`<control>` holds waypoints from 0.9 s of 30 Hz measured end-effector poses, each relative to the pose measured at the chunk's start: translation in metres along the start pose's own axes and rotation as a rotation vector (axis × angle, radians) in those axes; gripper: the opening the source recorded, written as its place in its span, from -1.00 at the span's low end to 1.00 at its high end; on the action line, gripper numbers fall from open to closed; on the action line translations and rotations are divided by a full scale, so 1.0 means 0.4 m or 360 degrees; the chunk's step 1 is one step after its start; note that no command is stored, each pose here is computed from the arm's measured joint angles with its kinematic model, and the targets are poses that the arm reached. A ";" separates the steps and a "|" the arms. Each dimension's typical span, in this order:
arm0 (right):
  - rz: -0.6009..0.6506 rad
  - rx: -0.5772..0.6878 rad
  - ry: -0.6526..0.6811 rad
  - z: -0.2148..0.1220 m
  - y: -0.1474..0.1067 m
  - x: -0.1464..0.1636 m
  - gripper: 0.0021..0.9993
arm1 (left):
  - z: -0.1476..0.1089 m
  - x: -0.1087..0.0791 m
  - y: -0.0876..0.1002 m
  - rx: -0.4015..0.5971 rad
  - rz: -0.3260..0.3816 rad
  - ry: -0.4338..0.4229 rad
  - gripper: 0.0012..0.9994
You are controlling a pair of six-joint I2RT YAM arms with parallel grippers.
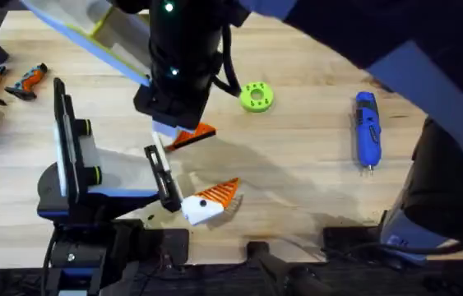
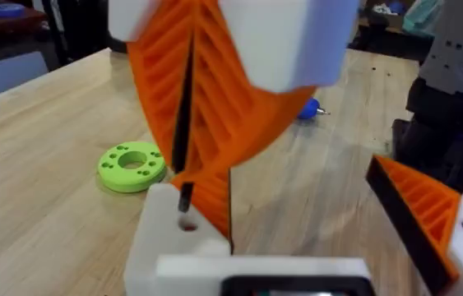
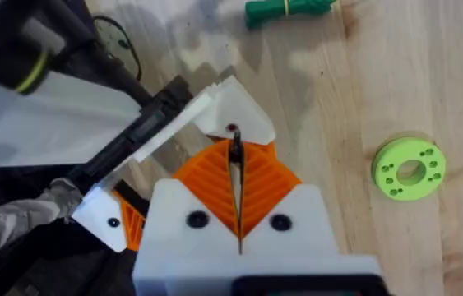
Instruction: Pick up the gripper from the table and insert it into the empty holder that is missing its gripper. Then pick up a screw, insert it into the mounting hole, and use the screwdriver to tighten it. Finally, clean up the table by picking up the vegetable and placing it into the bucket.
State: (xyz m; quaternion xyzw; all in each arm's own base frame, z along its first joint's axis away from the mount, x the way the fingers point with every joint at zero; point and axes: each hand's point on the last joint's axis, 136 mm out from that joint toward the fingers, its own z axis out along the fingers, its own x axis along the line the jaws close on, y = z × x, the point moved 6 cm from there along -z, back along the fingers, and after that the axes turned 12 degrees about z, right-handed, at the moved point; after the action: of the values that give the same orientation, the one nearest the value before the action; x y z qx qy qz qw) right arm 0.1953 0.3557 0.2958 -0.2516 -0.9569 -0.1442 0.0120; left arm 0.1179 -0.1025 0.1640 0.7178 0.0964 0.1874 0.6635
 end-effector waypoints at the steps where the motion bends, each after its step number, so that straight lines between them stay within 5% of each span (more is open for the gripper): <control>1: -0.0003 -0.0002 0.0001 0.000 0.001 0.002 -0.99 | 0.000 0.000 0.000 0.0000 -0.0001 0.0000 0.97; 27: -0.0015 0.0013 0.0002 0.000 -0.004 0.004 -0.99 | 0.000 0.000 0.000 0.0000 -0.0001 0.0000 0.97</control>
State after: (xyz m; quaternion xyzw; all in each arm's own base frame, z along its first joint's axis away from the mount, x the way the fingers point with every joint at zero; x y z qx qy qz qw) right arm 0.1932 0.3552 0.2955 -0.2469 -0.9587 -0.1405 0.0129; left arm 0.1179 -0.1025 0.1639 0.7179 0.0965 0.1873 0.6635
